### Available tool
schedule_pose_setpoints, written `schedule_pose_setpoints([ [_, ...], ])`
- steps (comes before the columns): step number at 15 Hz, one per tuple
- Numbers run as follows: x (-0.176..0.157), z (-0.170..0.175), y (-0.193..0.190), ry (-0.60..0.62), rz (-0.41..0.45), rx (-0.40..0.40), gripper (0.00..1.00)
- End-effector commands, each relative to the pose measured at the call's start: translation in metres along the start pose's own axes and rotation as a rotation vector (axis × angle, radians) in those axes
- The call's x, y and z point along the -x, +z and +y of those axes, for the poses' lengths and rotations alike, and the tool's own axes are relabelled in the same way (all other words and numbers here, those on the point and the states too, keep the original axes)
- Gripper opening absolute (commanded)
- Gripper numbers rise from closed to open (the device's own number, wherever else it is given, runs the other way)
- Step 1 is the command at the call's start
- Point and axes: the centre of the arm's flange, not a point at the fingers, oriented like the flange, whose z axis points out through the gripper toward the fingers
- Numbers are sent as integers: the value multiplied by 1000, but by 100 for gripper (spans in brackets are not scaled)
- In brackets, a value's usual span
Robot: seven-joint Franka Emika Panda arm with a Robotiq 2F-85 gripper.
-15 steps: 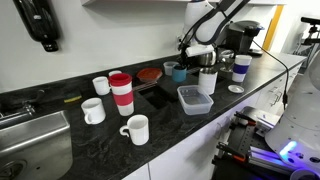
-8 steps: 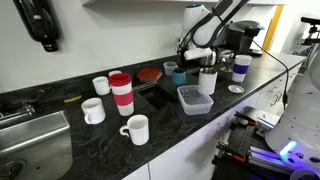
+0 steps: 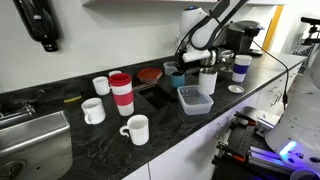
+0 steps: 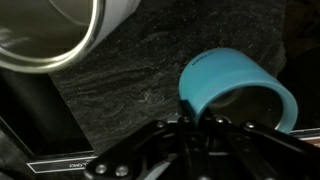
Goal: Move the blue thermos backwards
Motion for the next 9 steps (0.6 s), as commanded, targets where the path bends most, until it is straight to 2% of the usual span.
schedule_pose_setpoints([
  [1, -5, 0, 2, -10, -3, -9, 33],
  [4, -5, 2, 2, -9, -8, -7, 60],
  [6, -4, 3, 0, -9, -7, -10, 74],
  [8, -4, 3, -6, -6, -4, -21, 78],
  [9, -2, 3, -11, -8, -3, -31, 88],
])
